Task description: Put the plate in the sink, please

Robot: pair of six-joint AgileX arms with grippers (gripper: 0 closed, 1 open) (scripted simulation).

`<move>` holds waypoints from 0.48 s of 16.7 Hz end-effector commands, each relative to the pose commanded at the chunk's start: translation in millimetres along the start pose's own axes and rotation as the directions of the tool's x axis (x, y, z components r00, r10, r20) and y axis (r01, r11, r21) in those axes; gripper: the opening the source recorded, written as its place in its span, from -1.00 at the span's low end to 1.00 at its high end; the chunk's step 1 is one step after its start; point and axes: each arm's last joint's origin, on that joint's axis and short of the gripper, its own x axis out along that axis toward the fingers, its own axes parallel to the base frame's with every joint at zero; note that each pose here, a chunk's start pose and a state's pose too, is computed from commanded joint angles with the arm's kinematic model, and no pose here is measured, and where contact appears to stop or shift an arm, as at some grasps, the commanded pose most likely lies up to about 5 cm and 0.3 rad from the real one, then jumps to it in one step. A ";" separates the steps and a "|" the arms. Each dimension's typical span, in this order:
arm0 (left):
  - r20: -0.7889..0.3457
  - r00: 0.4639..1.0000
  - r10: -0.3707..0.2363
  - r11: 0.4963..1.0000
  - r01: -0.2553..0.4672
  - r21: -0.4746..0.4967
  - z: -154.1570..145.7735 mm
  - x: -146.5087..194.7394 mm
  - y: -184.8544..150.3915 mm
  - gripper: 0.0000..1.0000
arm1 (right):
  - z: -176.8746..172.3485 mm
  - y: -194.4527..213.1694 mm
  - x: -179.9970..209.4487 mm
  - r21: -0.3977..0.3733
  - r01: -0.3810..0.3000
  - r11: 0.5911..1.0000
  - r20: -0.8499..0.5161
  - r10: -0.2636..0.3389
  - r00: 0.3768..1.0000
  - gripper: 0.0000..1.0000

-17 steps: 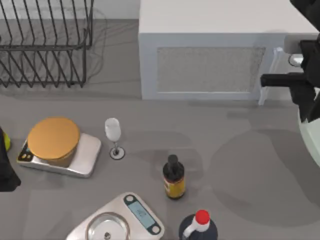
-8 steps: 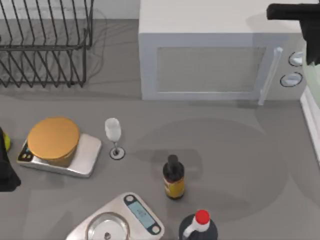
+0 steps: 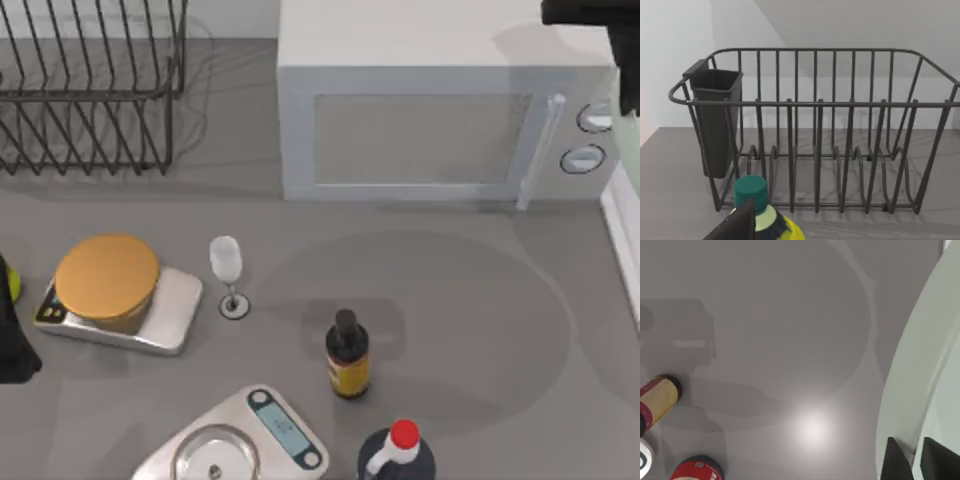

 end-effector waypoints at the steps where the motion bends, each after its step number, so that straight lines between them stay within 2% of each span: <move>1: 0.000 1.000 0.000 1.000 0.000 0.000 0.0 0.0 0.0 1.00 | 2.3 -3.6 -5.8 0.004 0.000 1.000 0.025 0.000 1.000 -1.00; 5: 0.000 1.000 0.000 1.000 0.000 0.000 0.0 0.0 0.0 1.00 | 33.2 -21.0 -13.9 0.011 0.013 1.000 0.113 -0.015 0.993 -1.00; 8: 0.000 1.000 0.000 1.000 0.000 0.000 0.0 0.0 0.0 1.00 | 76.1 -47.6 8.4 0.020 0.042 0.999 0.133 -0.044 0.990 -1.00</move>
